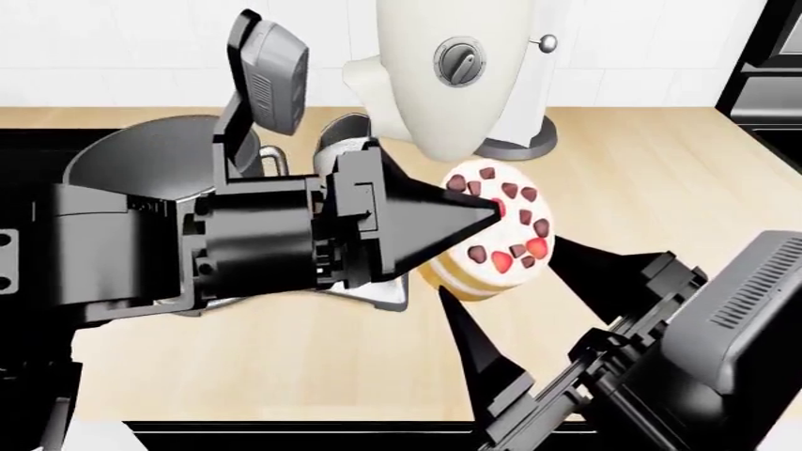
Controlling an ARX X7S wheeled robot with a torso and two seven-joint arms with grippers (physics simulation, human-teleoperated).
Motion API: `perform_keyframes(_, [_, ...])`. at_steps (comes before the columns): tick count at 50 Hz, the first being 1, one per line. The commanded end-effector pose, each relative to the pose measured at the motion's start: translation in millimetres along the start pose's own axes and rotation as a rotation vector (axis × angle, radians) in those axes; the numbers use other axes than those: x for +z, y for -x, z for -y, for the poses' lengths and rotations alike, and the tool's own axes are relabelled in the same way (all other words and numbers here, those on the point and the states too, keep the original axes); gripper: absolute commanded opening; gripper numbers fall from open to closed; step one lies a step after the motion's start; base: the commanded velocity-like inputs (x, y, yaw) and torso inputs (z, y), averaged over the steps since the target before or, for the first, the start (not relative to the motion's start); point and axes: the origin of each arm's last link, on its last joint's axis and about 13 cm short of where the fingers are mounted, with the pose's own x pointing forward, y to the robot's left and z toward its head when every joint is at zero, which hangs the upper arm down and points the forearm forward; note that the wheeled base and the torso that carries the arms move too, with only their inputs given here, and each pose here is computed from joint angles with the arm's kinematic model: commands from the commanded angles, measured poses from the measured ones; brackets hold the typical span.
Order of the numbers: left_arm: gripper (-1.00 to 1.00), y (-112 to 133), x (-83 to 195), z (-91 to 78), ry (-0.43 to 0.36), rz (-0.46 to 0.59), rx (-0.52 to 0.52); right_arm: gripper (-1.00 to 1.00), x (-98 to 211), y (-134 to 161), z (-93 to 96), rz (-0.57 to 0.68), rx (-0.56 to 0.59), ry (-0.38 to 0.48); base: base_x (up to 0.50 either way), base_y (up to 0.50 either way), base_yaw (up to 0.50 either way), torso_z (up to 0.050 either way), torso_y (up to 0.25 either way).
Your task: Place the cake in the stand mixer bowl.
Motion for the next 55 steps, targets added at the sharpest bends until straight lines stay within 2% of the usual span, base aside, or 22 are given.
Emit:
perform_keyframes(1, [-1.0, 1, 1, -0.8, -0.02, 0.021, 0.044, -1.0, 4, 0, 1.6, 0.023, -0.001, 0.028, 0.0, 0.0, 0.0, 0.0, 0.0])
perform_keyframes(3, [-1.0, 2, 2, 0.4, -0.026, 0.034, 0.046, -1.0, 5, -1, 2.8, 0.0, -0.007, -0.003, 0.0, 0.0, 0.0, 0.0, 0.0])
perform_keyframes(4, [-1.0, 3, 2, 0.8, -0.03, 0.038, 0.044, 1.0, 5, -2, 4.4, -0.01, -0.019, -0.013, 0.0, 0.0, 0.0, 0.0, 0.0])
perform_keyframes(17, [-1.0, 14, 0, 9.0, -0.068, 0.111, 0.083, 1.0, 1, -6, 9.8, -0.033, -0.053, -0.012, 0.0, 0.0, 0.0, 0.0, 0.001])
perform_keyframes(28, [-1.0, 34, -6, 28.8, -0.124, 0.183, 0.134, 1.0, -2, -7, 13.7, -0.045, -0.092, -0.011, 0.0, 0.0, 0.0, 0.0, 0.0])
perform_keyframes(33, [-1.0, 54, -6, 45.6, -0.188, 0.284, 0.213, 1.0, 1, -6, 14.8, -0.052, -0.109, -0.005, 0.0, 0.0, 0.0, 0.0, 0.0])
perform_keyframes(42, [-1.0, 75, -6, 66.6, -0.221, 0.378, 0.323, 1.0, 1, -6, 17.1, -0.06, -0.128, -0.008, 0.0, 0.0, 0.0, 0.0, 0.0])
perform_keyframes(49, [-1.0, 81, -5, 74.2, -0.236, 0.419, 0.368, 1.0, 1, -5, 17.3, -0.061, -0.13, -0.006, 0.0, 0.0, 0.0, 0.0, 0.0])
perform_keyframes(55, [-1.0, 81, -1, 73.6, -0.241, 0.435, 0.402, 1.0, 1, -6, 17.4, -0.06, -0.13, -0.008, 0.0, 0.0, 0.0, 0.0, 0.0])
